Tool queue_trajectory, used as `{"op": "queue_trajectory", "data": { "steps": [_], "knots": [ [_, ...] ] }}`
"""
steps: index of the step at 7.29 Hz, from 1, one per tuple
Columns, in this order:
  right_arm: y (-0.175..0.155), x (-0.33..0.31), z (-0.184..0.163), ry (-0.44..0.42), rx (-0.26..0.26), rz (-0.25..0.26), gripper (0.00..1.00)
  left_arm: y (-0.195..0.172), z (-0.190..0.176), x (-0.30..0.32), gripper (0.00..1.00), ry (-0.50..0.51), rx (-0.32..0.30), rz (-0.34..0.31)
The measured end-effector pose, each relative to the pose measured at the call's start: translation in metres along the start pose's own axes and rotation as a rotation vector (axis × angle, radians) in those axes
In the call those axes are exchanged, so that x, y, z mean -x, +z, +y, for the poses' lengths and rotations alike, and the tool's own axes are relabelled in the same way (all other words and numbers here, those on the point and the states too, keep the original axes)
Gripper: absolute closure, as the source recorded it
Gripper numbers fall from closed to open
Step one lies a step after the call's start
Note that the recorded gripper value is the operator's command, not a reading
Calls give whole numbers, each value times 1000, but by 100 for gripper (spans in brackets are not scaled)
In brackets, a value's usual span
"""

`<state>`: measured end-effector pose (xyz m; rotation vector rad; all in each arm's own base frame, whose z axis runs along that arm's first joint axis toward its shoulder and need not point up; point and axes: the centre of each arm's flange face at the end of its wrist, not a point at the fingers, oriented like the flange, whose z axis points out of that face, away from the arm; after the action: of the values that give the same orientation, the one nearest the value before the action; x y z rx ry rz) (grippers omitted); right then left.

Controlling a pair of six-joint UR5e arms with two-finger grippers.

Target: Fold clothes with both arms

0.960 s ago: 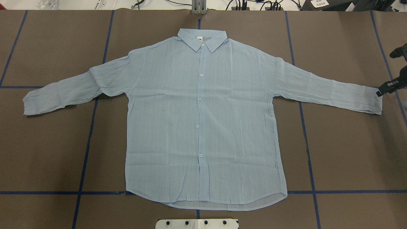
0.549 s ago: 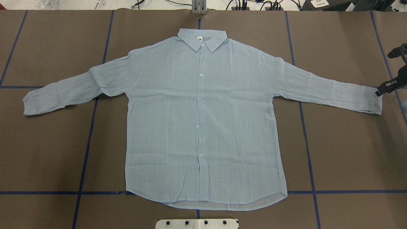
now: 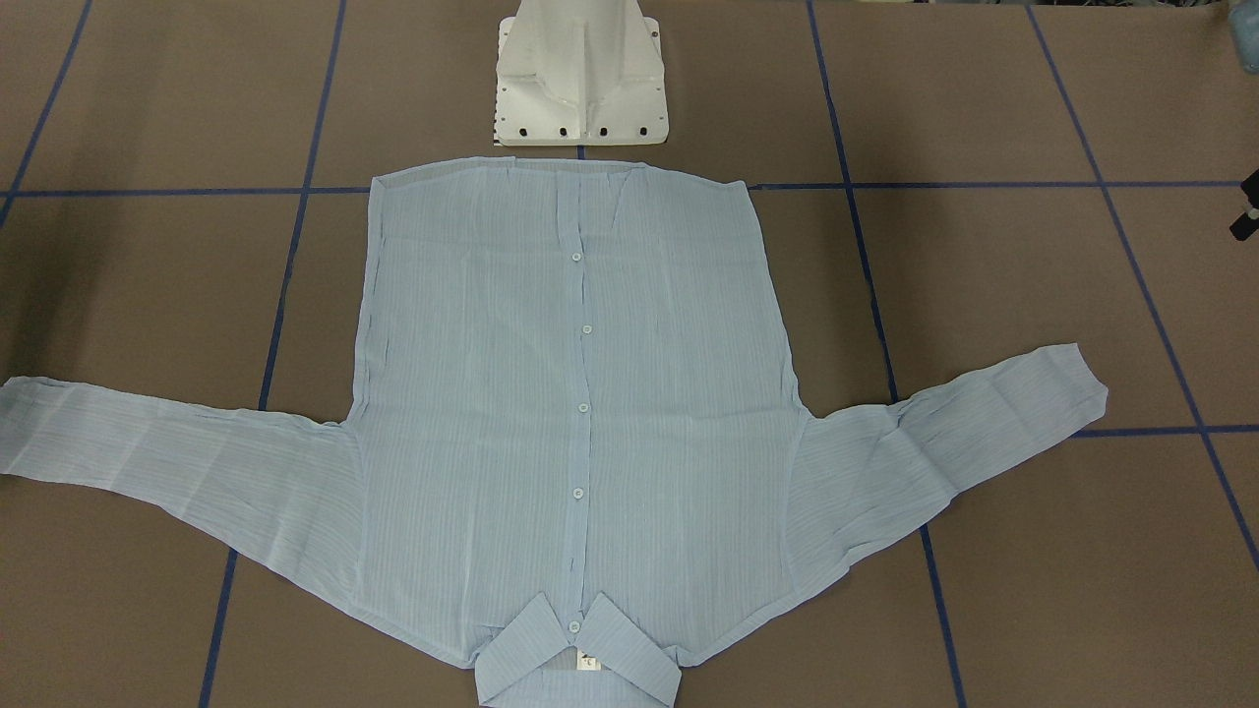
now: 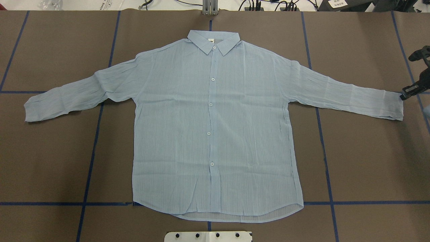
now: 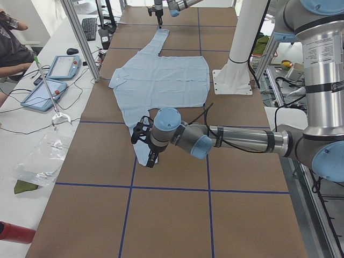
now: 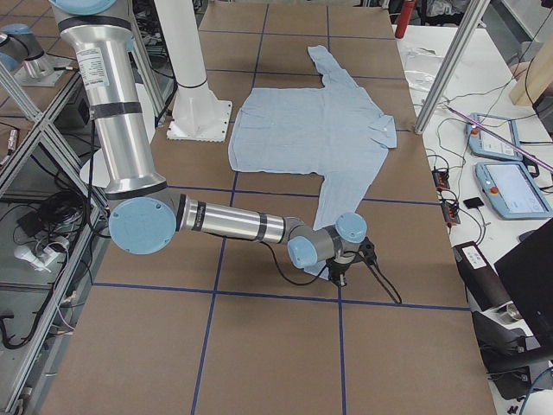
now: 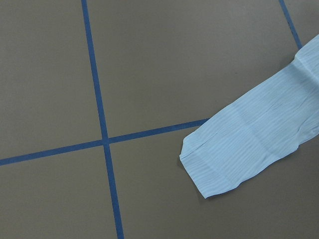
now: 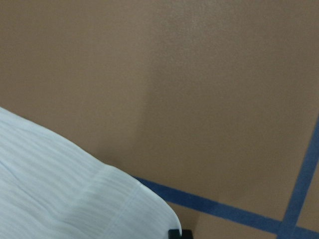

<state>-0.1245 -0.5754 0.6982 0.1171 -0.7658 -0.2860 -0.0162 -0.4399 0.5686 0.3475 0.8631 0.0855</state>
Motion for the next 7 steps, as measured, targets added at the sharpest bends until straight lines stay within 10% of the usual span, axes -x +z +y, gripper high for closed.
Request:
{"op": "queue_trajectory", "data": {
  "steps": [3, 7],
  "knots": [
    [-67, 62, -25, 105, -56, -146, 100, -2, 5, -5, 0, -1, 8, 33],
    [-98, 297, -81, 378, -49, -261, 100, -6, 14, -7, 0, -3, 11, 40]
  ]
}}
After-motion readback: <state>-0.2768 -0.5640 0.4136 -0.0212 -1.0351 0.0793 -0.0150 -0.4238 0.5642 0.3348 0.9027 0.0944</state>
